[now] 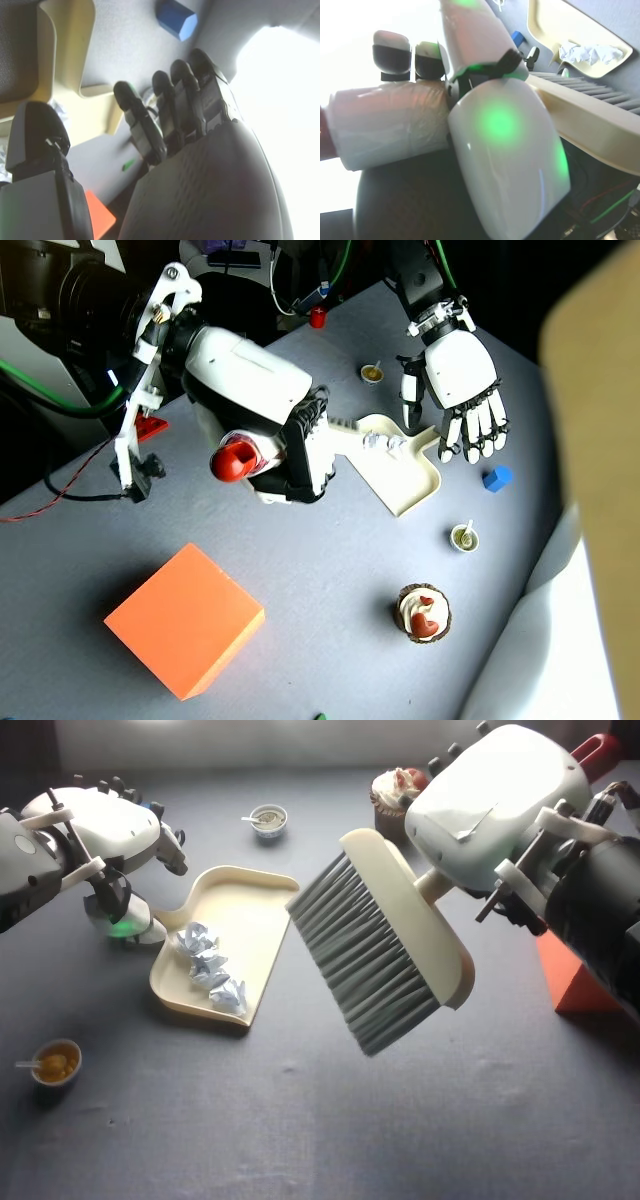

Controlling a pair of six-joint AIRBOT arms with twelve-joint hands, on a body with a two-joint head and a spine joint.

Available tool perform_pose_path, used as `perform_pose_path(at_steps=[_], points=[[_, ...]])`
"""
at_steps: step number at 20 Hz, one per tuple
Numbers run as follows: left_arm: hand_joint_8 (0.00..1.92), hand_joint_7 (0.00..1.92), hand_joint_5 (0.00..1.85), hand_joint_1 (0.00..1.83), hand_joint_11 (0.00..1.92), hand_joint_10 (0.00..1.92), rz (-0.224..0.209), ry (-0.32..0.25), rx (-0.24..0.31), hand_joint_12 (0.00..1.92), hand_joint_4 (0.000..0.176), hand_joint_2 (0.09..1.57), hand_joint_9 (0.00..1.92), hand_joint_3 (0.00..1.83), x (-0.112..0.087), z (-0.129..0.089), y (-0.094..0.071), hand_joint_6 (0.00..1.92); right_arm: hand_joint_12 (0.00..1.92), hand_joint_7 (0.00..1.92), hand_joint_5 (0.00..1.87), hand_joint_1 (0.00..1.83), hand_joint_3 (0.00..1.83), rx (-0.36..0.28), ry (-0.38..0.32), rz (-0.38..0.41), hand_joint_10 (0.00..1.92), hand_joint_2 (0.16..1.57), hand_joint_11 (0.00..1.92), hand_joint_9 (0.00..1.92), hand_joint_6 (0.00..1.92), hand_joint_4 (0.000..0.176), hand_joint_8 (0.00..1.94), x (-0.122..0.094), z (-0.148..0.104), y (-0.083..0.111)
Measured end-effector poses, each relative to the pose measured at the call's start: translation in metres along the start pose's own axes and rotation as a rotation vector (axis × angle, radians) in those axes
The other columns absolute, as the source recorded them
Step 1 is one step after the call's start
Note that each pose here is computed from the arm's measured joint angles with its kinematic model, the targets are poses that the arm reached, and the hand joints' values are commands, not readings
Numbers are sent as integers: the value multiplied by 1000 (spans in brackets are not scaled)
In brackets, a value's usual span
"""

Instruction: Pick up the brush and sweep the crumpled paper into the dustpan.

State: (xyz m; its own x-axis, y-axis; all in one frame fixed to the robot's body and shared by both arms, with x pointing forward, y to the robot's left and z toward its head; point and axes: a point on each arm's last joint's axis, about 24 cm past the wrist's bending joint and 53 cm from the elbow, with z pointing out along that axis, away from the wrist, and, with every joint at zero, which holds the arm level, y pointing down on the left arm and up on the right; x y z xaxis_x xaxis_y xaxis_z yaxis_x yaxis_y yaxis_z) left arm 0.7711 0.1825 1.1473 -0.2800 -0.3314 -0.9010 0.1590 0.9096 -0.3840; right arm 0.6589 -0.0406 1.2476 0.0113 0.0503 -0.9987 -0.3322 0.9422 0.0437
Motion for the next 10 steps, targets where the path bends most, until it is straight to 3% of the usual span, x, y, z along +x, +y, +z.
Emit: perform_pose_path(at_steps=[2, 3, 4, 5, 6, 7, 8, 9, 10], points=[[2, 369, 671, 965, 98, 4, 0, -2, -1, 372, 53, 1025, 266, 0, 0, 0, 0, 9, 1921, 916, 924, 1298, 0, 5, -3, 10, 1921, 1099, 946, 948, 1921, 157, 1941, -1, 0, -1], [6, 381, 676, 955, 125, 7, 0, -3, -2, 381, 59, 1026, 277, 0, -1, 0, 0, 9, 1921, 874, 897, 1208, 0, 11, -6, 16, 1921, 1092, 835, 876, 1898, 30, 1941, 1, -1, -3], [2, 374, 664, 928, 122, 3, 0, -4, -2, 378, 75, 1032, 269, 2, -1, 0, 0, 3, 1921, 807, 1058, 1141, 0, 19, -3, 33, 1921, 1070, 690, 761, 1050, 0, 1941, 2, -1, -4], [2, 374, 675, 936, 128, 2, 0, -4, -2, 380, 75, 1027, 270, 0, -1, 0, 0, 6, 1921, 744, 1101, 1052, 0, 26, 6, 41, 1921, 993, 618, 683, 807, 0, 1941, 7, -2, -6], [3, 377, 690, 963, 118, 0, 0, -4, -2, 374, 60, 1023, 264, 0, -1, 0, 0, 11, 1921, 675, 896, 1007, 0, 34, 19, 51, 1921, 892, 535, 604, 1365, 0, 1941, 12, -3, -8], [0, 369, 688, 969, 112, 0, 0, -4, -2, 369, 55, 1027, 259, 0, -1, 0, 0, 8, 1921, 602, 752, 963, 0, 39, 26, 44, 1921, 857, 459, 531, 1639, 0, 1941, 16, -4, -10], [0, 368, 682, 955, 121, 3, -1, -7, -2, 372, 69, 1029, 266, 1, -1, -1, 0, 5, 1921, 514, 575, 903, 0, 43, 33, 34, 1921, 844, 369, 440, 1865, 0, 1941, 21, -5, -12], [2, 372, 693, 956, 120, 1, -1, -7, -1, 370, 64, 1030, 262, 1, -1, -1, -1, 9, 1921, 403, 421, 872, 0, 46, 48, 28, 1921, 821, 332, 364, 1873, 13, 1941, 27, -6, -13], [8, 388, 716, 970, 132, 5, -1, -7, 0, 374, 58, 1022, 274, 0, -1, -1, -1, 16, 1921, 300, 454, 859, 0, 44, 67, 20, 1921, 824, 231, 256, 1671, 9, 1941, 34, -9, -12]])
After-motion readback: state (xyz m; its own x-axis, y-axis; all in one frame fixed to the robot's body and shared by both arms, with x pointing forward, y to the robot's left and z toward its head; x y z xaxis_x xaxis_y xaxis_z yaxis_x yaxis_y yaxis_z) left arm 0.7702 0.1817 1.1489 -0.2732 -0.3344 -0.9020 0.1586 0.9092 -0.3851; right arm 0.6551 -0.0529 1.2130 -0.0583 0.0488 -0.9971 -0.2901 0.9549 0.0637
